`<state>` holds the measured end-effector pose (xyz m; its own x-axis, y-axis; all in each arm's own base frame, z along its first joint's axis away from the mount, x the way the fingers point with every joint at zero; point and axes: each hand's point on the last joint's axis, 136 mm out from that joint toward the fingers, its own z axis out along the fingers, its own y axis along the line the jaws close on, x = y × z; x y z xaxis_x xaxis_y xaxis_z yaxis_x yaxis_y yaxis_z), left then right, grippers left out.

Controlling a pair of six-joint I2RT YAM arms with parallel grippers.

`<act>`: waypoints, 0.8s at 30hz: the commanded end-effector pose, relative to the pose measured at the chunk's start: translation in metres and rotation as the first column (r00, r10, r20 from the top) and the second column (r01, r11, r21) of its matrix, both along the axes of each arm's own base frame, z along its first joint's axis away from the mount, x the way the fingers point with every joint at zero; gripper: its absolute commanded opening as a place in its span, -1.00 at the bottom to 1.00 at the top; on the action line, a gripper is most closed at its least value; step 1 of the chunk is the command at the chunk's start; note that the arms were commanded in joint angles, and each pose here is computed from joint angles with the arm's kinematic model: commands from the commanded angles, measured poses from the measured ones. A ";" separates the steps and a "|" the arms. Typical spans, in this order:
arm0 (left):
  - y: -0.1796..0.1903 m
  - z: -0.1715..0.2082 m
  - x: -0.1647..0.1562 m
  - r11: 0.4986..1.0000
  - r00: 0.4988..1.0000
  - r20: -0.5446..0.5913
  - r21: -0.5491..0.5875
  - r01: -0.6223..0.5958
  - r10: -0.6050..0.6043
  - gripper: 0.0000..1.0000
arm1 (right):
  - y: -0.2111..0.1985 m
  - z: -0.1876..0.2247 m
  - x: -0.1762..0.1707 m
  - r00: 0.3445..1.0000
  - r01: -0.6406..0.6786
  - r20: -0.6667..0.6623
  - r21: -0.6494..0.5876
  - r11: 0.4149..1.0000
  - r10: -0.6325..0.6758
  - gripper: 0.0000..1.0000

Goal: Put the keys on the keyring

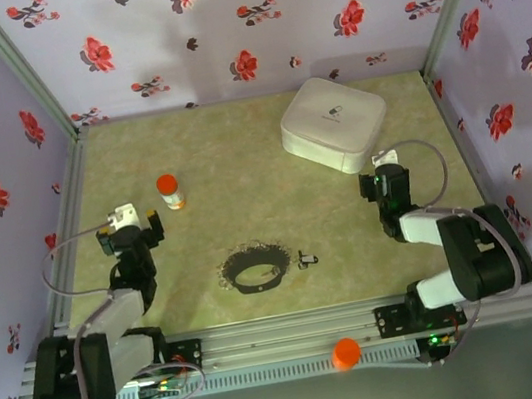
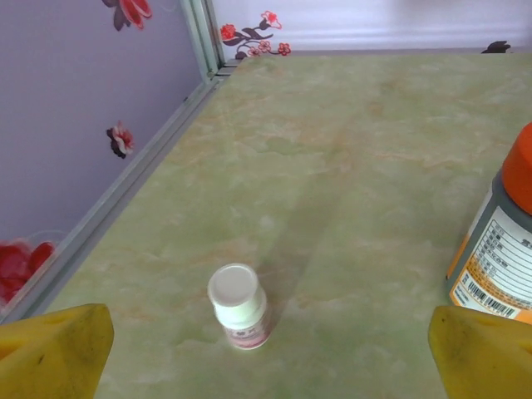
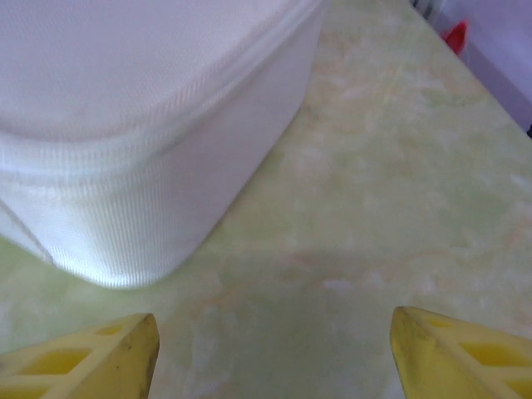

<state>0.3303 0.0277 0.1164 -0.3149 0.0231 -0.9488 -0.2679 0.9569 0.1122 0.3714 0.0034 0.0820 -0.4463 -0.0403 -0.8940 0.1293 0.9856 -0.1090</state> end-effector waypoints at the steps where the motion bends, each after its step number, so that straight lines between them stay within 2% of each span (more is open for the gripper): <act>1: -0.006 0.018 0.016 0.998 0.989 0.133 0.006 0.059 -0.060 0.96 | -0.015 0.013 0.009 0.984 0.027 0.175 0.076 0.997 -0.040 0.48; 3: -0.009 0.017 0.027 0.996 0.984 0.148 0.022 0.091 -0.094 0.96 | -0.018 0.016 0.011 0.970 0.020 0.240 0.096 0.995 -0.043 0.49; 5: -0.007 -0.002 0.037 0.995 0.990 0.098 0.003 0.097 -0.097 0.97 | -0.016 0.011 0.013 0.988 0.017 0.149 0.102 0.995 -0.033 0.50; 7: -0.009 -0.012 0.048 0.993 0.989 0.097 0.018 0.115 -0.116 0.99 | -0.015 0.008 0.021 0.991 0.011 0.133 0.100 0.995 -0.025 0.50; 9: -0.003 -0.017 0.054 0.997 0.997 0.015 -0.018 0.078 -0.078 0.99 | -0.024 0.006 0.022 0.992 0.053 0.109 0.119 0.991 -0.067 0.52; 10: 0.008 -0.015 0.060 1.000 1.000 0.015 -0.013 0.018 -0.018 0.99 | -0.028 0.005 0.022 0.991 0.078 0.097 0.125 0.989 -0.090 0.51; 24: 0.004 -0.018 0.064 0.998 0.999 -0.009 -0.037 0.045 -0.046 0.99 | -0.030 0.005 0.023 0.990 0.081 0.105 0.131 0.988 -0.095 0.64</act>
